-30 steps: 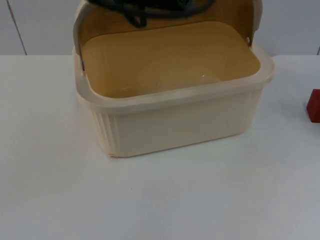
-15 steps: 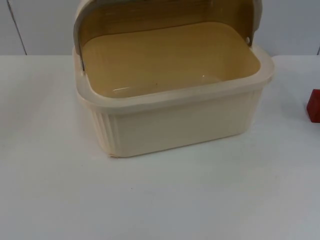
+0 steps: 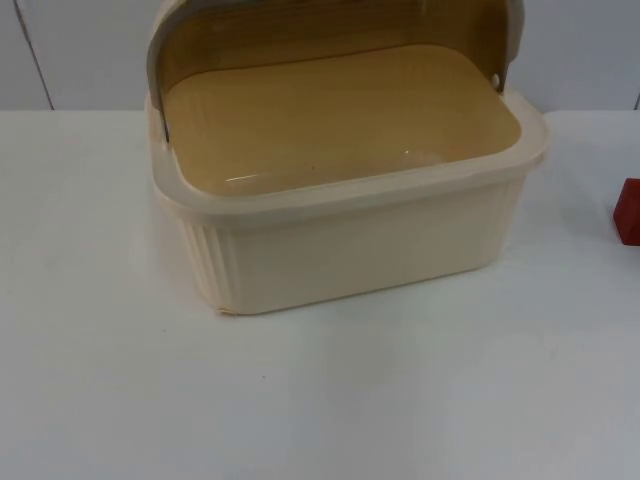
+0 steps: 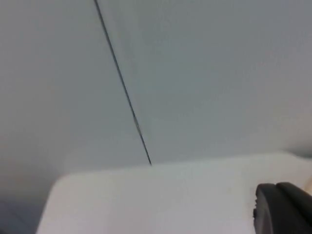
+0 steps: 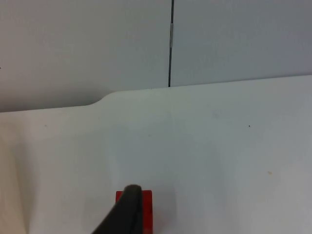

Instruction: Open the box lid with the left hand, place the block into the box with the right hand, then close the box lid with the left hand.

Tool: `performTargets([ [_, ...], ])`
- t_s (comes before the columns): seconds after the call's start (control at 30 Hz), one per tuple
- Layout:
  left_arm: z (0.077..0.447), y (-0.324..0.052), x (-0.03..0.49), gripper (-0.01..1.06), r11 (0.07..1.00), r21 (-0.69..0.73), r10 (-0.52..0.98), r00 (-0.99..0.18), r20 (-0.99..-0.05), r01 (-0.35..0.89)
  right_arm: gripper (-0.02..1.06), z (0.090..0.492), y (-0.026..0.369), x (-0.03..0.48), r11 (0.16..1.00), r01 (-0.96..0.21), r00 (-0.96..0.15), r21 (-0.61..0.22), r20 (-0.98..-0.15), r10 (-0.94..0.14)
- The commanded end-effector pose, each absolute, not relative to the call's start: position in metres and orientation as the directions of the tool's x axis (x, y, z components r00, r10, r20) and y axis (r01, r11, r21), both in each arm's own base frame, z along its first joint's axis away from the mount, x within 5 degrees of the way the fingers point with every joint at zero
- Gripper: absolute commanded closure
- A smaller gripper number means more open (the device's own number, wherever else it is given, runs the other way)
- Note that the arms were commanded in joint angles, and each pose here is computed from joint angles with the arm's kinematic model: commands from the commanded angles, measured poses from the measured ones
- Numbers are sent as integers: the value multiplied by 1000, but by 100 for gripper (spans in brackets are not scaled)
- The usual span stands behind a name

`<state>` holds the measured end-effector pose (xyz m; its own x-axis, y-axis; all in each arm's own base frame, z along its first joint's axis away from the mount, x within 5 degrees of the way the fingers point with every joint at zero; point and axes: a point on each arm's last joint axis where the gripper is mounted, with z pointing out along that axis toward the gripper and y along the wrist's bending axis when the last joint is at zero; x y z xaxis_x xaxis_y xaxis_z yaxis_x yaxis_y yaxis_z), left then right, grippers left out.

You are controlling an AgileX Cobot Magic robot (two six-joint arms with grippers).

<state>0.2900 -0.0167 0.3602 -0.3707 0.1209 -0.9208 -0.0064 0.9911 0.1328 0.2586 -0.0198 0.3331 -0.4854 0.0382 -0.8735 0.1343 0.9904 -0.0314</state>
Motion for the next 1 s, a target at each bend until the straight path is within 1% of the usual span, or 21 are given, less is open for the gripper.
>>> performTargets([
  [0.0, 346, -17, 290, 105, 990, 142, 137, -461, -877, 25, 0, 334, -21, 258, 990, 138, -478, -31, -878, 39],
  [0.03, 338, -20, 291, 105, 989, 132, 145, -511, -848, 61, 0, 334, -21, 258, 990, 138, -478, -31, -878, 39],
  [0.07, 338, -20, 291, 105, 989, 132, 145, -511, -848, 61, 0, 334, -21, 258, 990, 138, -478, -31, -878, 39],
  [0.13, 335, -27, 294, 105, 995, -21, 36, -527, -849, 102, 0, 334, -21, 258, 990, 137, -475, -31, -879, 38],
  [0.2, 336, -36, 296, 105, 977, -61, 56, -521, -851, 206, 0, 334, -20, 258, 990, 136, -475, -28, -879, 41],
  [0.23, 336, -36, 296, 105, 977, -61, 56, -521, -851, 206, 0, 334, -20, 258, 990, 136, -475, -28, -879, 41],
  [0.27, 337, -36, 297, 105, 968, -108, 27, -523, -852, 226, 0, 334, -20, 258, 990, 136, -475, -28, -879, 41],
  [0.43, 339, -20, 300, 105, 982, -88, 7, -496, -868, 167, 0, 334, -20, 258, 990, 136, -475, -28, -879, 41],
  [0.53, 339, -10, 300, 105, 986, -127, -55, -503, -862, 110, 0, 334, -20, 258, 990, 137, -475, -26, -879, 43],
  [0.7, 338, -5, 301, 105, 991, -107, -53, -509, -859, 76, 0, 334, -20, 258, 990, 137, -475, -26, -879, 43],
  [0.87, 338, -4, 301, 105, 993, -96, -49, -503, -863, 68, 0, 334, -20, 258, 990, 137, -475, -26, -879, 43],
  [0.93, 339, -4, 301, 103, 993, -94, -48, -499, -865, 67, 0, 334, -20, 258, 990, 137, -475, -26, -879, 43],
  [0.97, 338, -4, 301, 99, 994, -89, -42, -504, -863, 69, 0, 334, -20, 258, 990, 137, -475, -26, -879, 43],
])
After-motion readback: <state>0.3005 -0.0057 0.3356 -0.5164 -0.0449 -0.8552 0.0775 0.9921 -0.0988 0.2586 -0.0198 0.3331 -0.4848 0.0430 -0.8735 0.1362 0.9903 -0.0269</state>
